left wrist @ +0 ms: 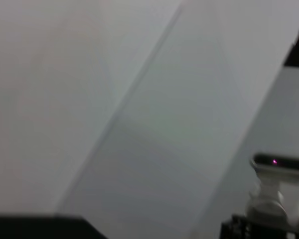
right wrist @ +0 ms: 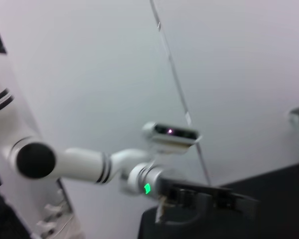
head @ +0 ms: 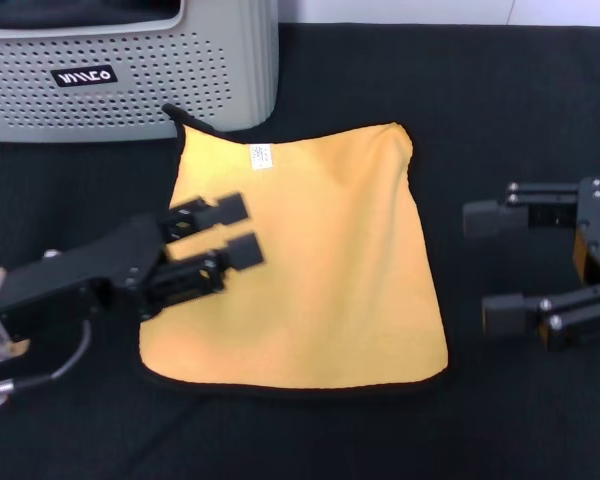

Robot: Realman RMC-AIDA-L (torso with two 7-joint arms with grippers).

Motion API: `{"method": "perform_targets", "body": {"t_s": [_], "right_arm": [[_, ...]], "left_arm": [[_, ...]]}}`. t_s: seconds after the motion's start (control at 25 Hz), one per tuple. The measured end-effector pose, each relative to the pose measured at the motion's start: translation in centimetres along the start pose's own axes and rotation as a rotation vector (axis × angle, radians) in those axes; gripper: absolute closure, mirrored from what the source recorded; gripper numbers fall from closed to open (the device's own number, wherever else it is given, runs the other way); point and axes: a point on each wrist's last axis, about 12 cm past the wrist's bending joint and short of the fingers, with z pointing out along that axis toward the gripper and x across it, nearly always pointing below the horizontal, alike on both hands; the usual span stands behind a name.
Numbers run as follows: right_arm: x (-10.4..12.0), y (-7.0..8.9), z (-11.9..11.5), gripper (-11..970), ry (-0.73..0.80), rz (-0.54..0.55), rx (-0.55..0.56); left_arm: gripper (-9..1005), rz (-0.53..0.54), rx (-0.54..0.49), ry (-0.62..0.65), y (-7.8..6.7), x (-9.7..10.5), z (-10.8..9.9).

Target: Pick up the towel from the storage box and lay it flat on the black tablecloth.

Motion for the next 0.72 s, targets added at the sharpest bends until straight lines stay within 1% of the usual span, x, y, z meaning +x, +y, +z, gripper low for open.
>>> {"method": "perform_targets", "body": {"t_s": [0.04,0.12,0.2,0.4,0.72], "right_arm": [[-0.3,0.2,0.1,87,0.015,0.002,-0.009],[-0.8,0.7,0.2,87,0.031,-0.008,-0.019],[-1.1,1.0,0.3,87,0.038,-0.013,-0.02],[-1.3,1.4,0.3,87,0.035,-0.027,-0.016],[-1.2,1.1,0.2,87,-0.002,-0.035,-0.002]], "left_arm": [[267,-0.026,0.027,0.027,0.1,-0.2,0.6],[267,-0.046,0.06,0.067,0.3,-0.5,1.3],[267,-0.049,0.077,0.091,0.3,-0.7,1.7],[267,-0.046,0.081,0.101,0.5,-0.9,1.9],[267,-0.039,0.075,0.09,0.6,-1.3,1.8]]}}
